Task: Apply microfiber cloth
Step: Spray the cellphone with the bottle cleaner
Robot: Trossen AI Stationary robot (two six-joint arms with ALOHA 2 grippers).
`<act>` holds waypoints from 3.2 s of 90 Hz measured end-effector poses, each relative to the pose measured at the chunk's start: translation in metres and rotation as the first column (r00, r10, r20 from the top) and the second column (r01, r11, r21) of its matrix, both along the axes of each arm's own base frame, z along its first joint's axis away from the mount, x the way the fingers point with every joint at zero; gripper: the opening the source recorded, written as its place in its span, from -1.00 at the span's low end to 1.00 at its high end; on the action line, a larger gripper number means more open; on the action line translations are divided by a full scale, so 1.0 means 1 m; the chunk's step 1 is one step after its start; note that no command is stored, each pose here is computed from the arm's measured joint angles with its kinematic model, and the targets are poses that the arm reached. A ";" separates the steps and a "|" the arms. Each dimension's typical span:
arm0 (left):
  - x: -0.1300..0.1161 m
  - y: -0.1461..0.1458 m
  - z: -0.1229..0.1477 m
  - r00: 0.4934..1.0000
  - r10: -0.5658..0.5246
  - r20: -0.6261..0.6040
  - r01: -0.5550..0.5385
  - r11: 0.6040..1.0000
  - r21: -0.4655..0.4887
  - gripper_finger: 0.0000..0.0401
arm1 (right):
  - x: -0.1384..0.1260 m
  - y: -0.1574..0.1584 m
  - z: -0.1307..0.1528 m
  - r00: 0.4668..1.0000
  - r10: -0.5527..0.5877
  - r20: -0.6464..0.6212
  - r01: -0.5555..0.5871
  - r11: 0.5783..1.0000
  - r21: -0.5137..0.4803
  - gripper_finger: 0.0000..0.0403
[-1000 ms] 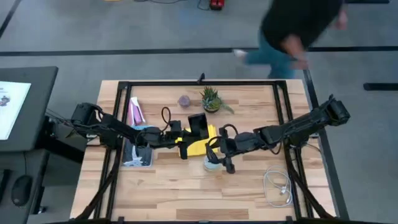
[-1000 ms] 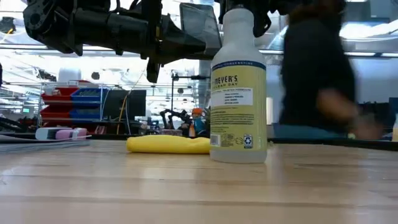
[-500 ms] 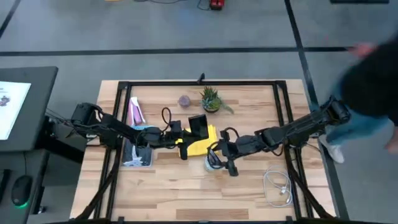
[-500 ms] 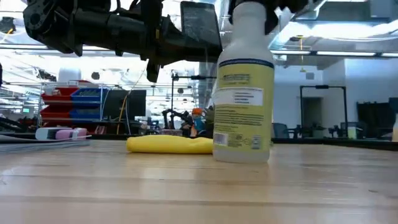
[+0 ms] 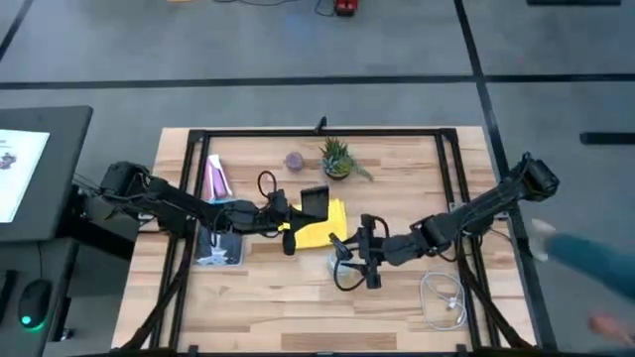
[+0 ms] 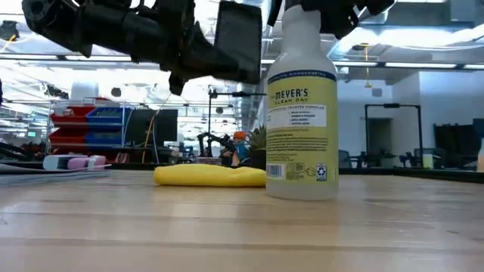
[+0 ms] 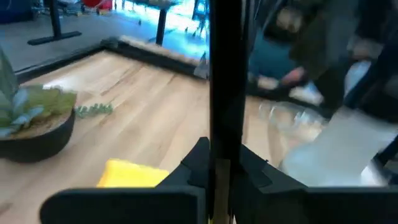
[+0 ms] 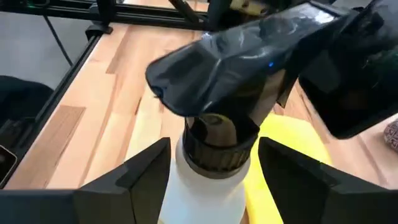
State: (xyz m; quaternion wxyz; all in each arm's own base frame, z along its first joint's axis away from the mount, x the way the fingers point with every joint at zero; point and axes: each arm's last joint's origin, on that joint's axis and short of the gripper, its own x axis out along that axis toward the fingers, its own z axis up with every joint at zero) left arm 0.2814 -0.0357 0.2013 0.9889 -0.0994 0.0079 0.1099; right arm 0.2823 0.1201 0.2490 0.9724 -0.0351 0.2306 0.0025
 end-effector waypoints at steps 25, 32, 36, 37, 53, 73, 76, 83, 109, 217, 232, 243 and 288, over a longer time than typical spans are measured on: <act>0.003 0.002 -0.036 0.989 0.008 -0.146 -0.001 0.999 0.054 -0.96 | 0.000 0.002 0.002 1.000 0.004 0.020 -0.005 1.000 0.031 0.09; 0.006 0.004 -0.045 0.985 0.019 -0.170 -0.009 0.998 0.057 -0.96 | 0.001 0.003 0.003 1.000 0.008 0.029 -0.009 1.000 0.028 0.10; 0.007 0.005 -0.049 0.983 0.023 -0.182 -0.013 0.998 0.058 -0.96 | 0.001 0.003 0.002 1.000 0.013 0.026 -0.014 1.000 0.016 0.11; 0.007 0.006 -0.050 0.982 0.025 -0.185 -0.014 0.998 0.058 -0.96 | 0.001 0.003 0.002 1.000 0.014 0.025 -0.015 1.000 0.014 0.11; 0.010 0.006 -0.059 0.983 0.028 -0.180 -0.019 0.998 0.054 -0.96 | 0.001 0.001 0.002 1.000 -0.010 0.023 0.009 0.999 0.038 0.13; 0.010 0.007 -0.059 0.983 0.041 -0.177 -0.032 0.998 0.055 -0.96 | 0.004 -0.001 0.005 0.998 -0.036 0.056 0.033 0.998 0.062 0.09; 0.010 0.007 -0.059 0.983 0.042 -0.177 -0.033 0.998 0.055 -0.96 | 0.004 -0.001 0.005 0.997 -0.038 0.061 0.034 0.997 0.064 0.09; 0.010 0.007 -0.059 0.983 0.044 -0.180 -0.035 0.998 0.053 -0.96 | 0.005 -0.001 0.007 0.996 -0.040 0.082 0.034 0.997 0.074 0.06; 0.010 0.009 -0.062 0.977 0.053 -0.207 -0.047 0.998 0.034 -0.96 | 0.005 -0.001 0.007 0.996 -0.039 0.086 0.034 0.998 0.061 -0.42; 0.009 0.026 -0.071 0.961 0.028 -0.274 -0.059 0.993 -0.105 -0.96 | -0.091 -0.028 0.047 0.924 -0.375 -0.078 0.361 0.920 -0.152 0.06; 0.009 0.026 -0.071 0.962 0.028 -0.273 -0.059 0.993 -0.106 -0.95 | -0.096 -0.031 0.053 0.923 -0.381 -0.054 0.371 0.918 -0.137 0.10; 0.009 0.026 -0.071 0.962 0.028 -0.272 -0.059 0.993 -0.106 -0.95 | -0.101 -0.034 0.058 0.925 -0.377 -0.037 0.371 0.922 -0.113 0.11; 0.009 0.026 -0.071 0.962 0.029 -0.272 -0.060 0.992 -0.108 -0.95 | -0.115 -0.024 0.064 0.960 -0.279 -0.033 0.276 0.958 -0.079 0.12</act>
